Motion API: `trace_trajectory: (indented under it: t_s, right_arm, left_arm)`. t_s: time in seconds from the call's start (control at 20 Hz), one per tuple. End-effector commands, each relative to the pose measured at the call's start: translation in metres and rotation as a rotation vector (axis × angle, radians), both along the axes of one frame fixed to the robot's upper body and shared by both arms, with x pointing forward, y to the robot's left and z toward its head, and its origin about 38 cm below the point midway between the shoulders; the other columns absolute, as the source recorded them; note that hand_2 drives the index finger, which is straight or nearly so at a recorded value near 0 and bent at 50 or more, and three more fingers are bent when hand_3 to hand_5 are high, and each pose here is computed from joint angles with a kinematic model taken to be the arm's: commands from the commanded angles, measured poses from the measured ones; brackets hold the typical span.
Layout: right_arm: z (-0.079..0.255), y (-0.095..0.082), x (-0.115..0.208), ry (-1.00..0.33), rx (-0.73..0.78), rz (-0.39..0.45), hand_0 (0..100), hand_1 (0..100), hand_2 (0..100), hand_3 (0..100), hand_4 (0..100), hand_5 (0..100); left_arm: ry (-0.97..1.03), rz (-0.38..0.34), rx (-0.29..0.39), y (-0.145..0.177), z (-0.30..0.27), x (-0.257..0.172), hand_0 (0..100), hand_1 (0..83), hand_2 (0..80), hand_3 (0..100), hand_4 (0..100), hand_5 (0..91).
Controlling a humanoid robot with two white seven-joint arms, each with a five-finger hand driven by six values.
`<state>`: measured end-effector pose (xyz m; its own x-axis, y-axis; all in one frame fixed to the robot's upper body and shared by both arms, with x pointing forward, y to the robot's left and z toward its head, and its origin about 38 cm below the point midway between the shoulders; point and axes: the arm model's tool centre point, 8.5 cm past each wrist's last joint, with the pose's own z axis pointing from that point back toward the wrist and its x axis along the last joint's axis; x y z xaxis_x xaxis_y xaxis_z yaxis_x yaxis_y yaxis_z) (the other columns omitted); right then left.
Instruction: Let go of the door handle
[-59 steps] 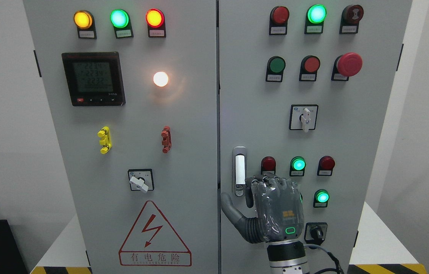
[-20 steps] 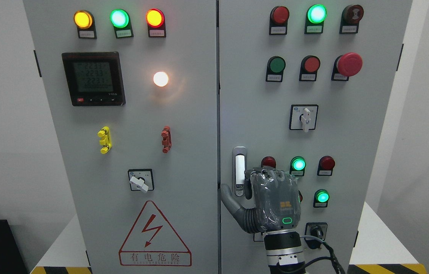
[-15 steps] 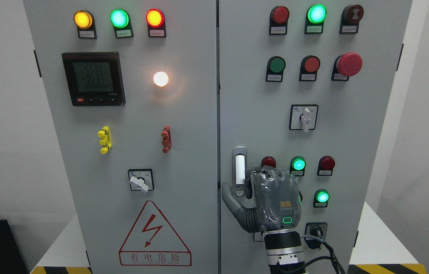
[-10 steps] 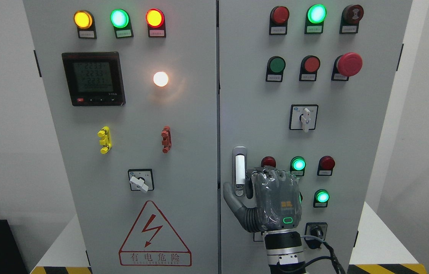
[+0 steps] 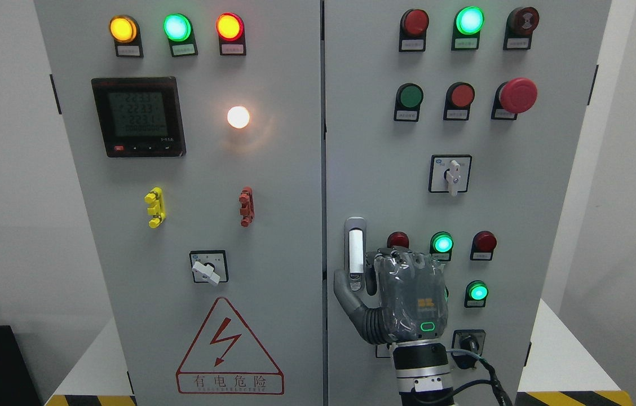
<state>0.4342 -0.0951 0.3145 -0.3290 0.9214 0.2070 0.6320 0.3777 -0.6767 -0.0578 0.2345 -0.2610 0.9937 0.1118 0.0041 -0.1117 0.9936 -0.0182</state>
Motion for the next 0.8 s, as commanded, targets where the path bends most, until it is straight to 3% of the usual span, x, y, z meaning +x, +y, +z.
trace_trajectory:
  t_s: [0.0, 0.75]
  right_arm:
    - [-0.003, -0.002, 0.001, 0.012, 0.0, -0.004, 40, 47, 96, 100, 92, 99]
    - [-0.003, -0.012, 0.004, 0.02, 0.029, -0.017, 42, 47, 96, 100, 92, 99]
  left_arm:
    - [0.021, -0.013, -0.003, 0.0, 0.001, -0.007, 12, 38.9, 0.0, 0, 0, 0.0]
    - [0.021, -0.013, -0.003, 0.0, 0.001, -0.007, 12, 38.9, 0.0, 0, 0, 0.0]
